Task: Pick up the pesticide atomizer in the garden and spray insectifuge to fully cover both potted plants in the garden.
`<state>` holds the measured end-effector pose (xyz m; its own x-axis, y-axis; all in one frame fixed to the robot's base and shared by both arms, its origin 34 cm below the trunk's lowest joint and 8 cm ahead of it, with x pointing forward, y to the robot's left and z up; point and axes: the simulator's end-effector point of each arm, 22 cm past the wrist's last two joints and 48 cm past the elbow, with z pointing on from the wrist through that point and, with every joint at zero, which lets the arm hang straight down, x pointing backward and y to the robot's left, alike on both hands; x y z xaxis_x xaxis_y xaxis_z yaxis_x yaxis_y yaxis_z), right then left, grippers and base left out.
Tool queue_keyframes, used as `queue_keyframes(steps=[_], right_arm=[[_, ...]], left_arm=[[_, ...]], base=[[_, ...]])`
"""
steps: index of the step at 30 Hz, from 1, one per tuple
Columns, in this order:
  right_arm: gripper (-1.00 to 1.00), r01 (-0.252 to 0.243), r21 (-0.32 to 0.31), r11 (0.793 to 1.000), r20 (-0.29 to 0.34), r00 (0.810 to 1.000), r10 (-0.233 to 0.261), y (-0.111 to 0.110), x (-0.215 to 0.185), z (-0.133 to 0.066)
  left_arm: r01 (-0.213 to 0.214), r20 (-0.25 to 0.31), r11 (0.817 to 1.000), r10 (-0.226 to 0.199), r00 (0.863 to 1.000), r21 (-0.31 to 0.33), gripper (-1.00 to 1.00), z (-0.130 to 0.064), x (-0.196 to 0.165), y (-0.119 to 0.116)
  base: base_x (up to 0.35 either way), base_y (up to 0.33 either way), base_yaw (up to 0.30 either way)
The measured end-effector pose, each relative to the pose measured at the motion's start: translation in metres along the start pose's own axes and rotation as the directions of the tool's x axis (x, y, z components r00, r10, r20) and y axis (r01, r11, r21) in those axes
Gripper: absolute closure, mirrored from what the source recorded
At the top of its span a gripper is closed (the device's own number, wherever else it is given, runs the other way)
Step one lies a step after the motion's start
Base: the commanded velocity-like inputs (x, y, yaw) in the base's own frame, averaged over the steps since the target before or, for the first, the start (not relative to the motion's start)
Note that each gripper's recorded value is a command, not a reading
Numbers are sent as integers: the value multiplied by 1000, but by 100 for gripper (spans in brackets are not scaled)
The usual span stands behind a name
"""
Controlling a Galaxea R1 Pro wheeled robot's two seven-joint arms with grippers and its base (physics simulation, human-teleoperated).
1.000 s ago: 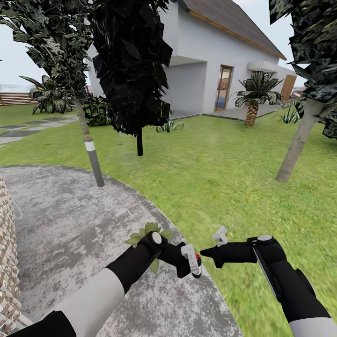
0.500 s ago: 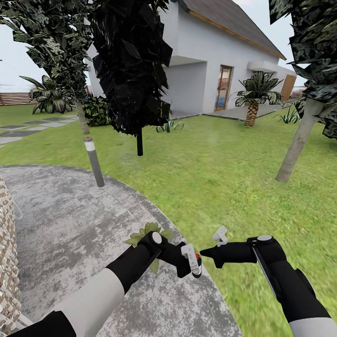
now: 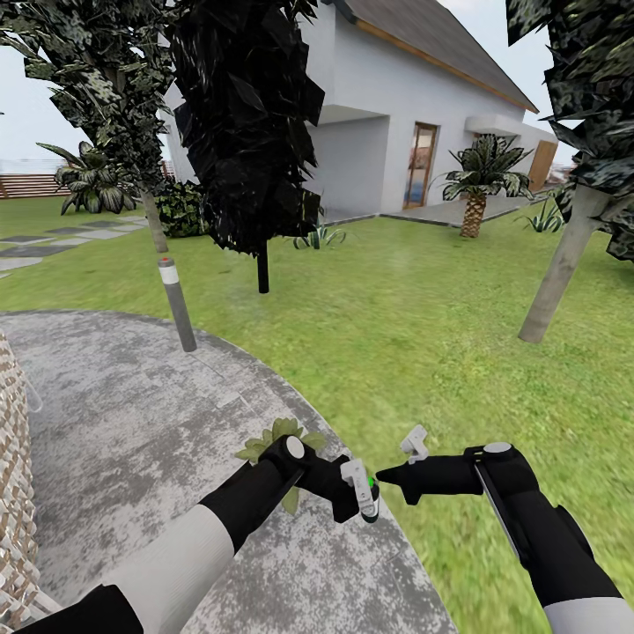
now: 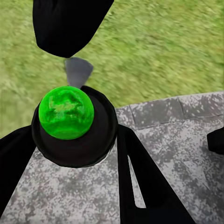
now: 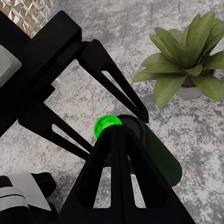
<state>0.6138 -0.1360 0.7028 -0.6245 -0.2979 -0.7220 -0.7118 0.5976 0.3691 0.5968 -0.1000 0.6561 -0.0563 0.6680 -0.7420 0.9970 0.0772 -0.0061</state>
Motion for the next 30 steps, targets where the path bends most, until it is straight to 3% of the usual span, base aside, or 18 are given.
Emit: queue_keyframes(steps=[9, 14, 19, 23, 26, 28, 30], right_arm=[[100, 0, 0, 1000, 0, 1000, 0, 0, 0, 0], [100, 0, -1, 1000, -1, 1000, 0, 0, 0, 0], [100, 1, -1, 1000, -2, 1000, -1, 0, 0, 0], [100, 3, 0, 1000, -3, 1000, -3, 0, 1, 0], [100, 5, 0, 1000, -4, 1000, -5, 0, 1, 0], [100, 4, 1, 1000, -3, 1000, -4, 0, 1, -1], [100, 0, 6, 1000, -7, 1000, 0, -3, 4, -2]], left_arm=[[13, -10, 1000, -13, 1000, -3, 100, 1, 5, 1], [65, -70, 998, -65, 995, -8, 100, 0, 42, 4], [91, -126, 993, -100, 987, -73, 100, -14, 81, 23], [112, -140, 988, -126, 982, -103, 100, -26, 99, 34], [182, -102, 970, -200, 975, -160, 100, -46, 108, 56], [285, -10, 932, -295, 956, -225, 100, -72, 110, 85], [361, 69, 895, -356, 932, -261, 100, -91, 110, 104]], base=[[0, 0, 0], [0, 0, 0], [0, 0, 0], [0, 0, 0], [0, 0, 0], [0, 0, 0], [0, 0, 0]])
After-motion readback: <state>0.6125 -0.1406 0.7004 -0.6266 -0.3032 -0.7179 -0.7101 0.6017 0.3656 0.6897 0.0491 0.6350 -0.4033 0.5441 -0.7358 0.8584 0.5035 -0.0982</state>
